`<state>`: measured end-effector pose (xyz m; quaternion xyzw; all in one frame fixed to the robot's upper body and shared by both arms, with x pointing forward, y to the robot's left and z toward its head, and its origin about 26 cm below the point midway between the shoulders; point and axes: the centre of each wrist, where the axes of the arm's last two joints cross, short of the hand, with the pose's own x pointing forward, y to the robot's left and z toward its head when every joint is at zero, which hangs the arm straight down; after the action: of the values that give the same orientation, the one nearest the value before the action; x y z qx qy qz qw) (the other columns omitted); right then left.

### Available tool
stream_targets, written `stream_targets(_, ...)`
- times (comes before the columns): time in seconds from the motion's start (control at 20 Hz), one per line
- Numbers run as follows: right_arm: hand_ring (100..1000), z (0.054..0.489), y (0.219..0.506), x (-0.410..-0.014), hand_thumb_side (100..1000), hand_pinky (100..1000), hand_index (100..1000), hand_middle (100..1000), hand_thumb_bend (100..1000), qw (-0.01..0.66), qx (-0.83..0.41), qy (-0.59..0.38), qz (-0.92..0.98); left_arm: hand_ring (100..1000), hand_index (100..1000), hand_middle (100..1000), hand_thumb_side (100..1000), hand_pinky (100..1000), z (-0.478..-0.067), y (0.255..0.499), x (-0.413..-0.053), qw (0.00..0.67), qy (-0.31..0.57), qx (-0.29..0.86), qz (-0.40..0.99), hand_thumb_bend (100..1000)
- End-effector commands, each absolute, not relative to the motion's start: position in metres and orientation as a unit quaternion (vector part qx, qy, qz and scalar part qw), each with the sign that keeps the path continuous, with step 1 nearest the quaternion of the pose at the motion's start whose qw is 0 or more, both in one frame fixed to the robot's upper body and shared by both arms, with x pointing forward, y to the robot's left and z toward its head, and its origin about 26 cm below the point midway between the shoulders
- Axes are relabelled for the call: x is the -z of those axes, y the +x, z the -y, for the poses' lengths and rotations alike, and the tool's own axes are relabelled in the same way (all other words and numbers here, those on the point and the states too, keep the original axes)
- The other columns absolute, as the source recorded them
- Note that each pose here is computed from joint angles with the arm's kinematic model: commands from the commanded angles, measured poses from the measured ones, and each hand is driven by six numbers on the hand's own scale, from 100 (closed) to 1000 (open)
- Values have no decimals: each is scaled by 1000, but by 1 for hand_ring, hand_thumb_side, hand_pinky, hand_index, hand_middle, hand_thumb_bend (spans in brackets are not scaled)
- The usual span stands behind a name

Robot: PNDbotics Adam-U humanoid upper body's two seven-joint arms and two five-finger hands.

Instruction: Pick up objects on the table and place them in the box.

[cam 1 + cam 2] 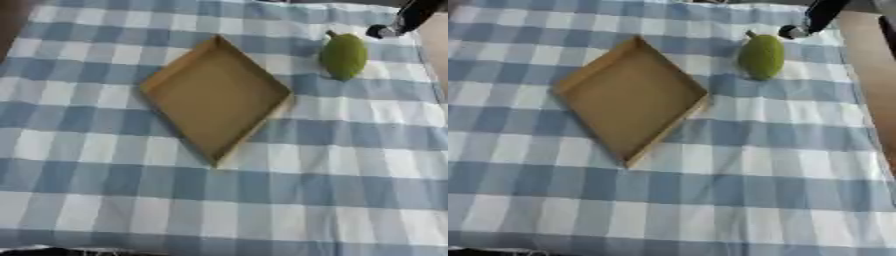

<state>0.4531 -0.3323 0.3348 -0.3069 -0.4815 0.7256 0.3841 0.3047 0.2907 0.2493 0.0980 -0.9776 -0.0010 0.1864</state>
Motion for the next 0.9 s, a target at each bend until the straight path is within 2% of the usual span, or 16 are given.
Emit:
stream_targets(0.05,994,332,449,-348,100,968,989,953,302,364,-746,-313,461,613,814,621,600,717,-291,301,-259,171,98,15,980,100)
stream_targets(0.3,993,335,455,-336,100,968,999,957,354,376,-761,-307,430,614,813,621,600,717,-291,302,-260,170,96,16,981,100)
stream_targets(0.9,996,352,466,-301,100,969,1000,954,371,418,-758,-299,401,612,813,619,602,717,-290,302,-260,171,92,16,981,100)
